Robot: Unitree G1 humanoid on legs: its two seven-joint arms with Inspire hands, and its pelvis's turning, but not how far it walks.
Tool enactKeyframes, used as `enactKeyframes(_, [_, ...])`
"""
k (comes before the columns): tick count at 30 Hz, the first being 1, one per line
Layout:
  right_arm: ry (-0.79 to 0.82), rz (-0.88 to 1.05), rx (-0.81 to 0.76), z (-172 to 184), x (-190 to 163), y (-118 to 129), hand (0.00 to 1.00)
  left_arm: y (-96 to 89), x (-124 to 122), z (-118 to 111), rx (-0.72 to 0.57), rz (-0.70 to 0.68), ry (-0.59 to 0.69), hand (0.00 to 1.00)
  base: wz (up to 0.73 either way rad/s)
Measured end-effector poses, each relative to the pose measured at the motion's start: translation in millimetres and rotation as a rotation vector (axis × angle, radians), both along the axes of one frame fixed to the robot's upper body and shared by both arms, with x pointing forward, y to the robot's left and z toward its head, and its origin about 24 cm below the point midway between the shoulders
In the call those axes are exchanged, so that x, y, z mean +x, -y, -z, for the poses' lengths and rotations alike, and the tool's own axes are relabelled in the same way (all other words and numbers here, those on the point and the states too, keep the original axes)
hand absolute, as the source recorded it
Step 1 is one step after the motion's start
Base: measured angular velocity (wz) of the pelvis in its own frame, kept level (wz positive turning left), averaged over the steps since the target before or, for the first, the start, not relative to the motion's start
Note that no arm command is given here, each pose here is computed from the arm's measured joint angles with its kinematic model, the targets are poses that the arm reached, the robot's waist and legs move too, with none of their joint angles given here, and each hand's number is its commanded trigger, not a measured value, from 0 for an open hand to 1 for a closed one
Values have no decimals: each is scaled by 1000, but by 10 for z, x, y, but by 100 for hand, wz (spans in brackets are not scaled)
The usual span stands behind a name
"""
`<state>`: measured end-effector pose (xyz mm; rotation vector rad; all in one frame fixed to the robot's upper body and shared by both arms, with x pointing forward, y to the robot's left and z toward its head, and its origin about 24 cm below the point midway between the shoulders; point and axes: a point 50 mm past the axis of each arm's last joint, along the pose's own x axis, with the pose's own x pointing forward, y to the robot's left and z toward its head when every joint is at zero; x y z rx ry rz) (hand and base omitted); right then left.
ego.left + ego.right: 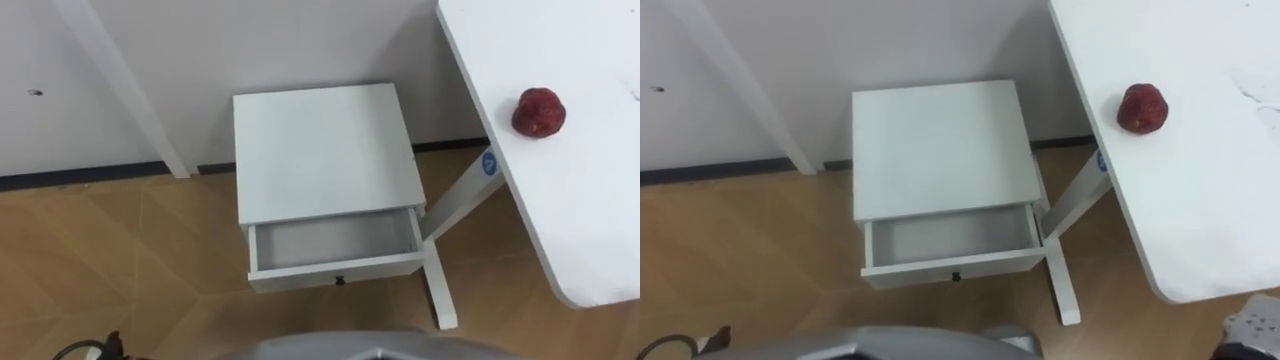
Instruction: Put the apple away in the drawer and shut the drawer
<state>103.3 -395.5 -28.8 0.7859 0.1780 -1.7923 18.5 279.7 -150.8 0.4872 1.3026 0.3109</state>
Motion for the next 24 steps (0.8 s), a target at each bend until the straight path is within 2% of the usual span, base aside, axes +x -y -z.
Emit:
enactKeyframes(7, [44,-119,-269,-532,369,-36,0,40,107,-3,-6,51,28,0,0])
enactKeyframes(12, [-24,-217,-479,-816,549,-156,0,73,91,10,-12,72,16,0,0])
enactKeyframes(24, [-95,-516,-719,-952,875,-455,0,158,67,43,-35,122,-8,0,0])
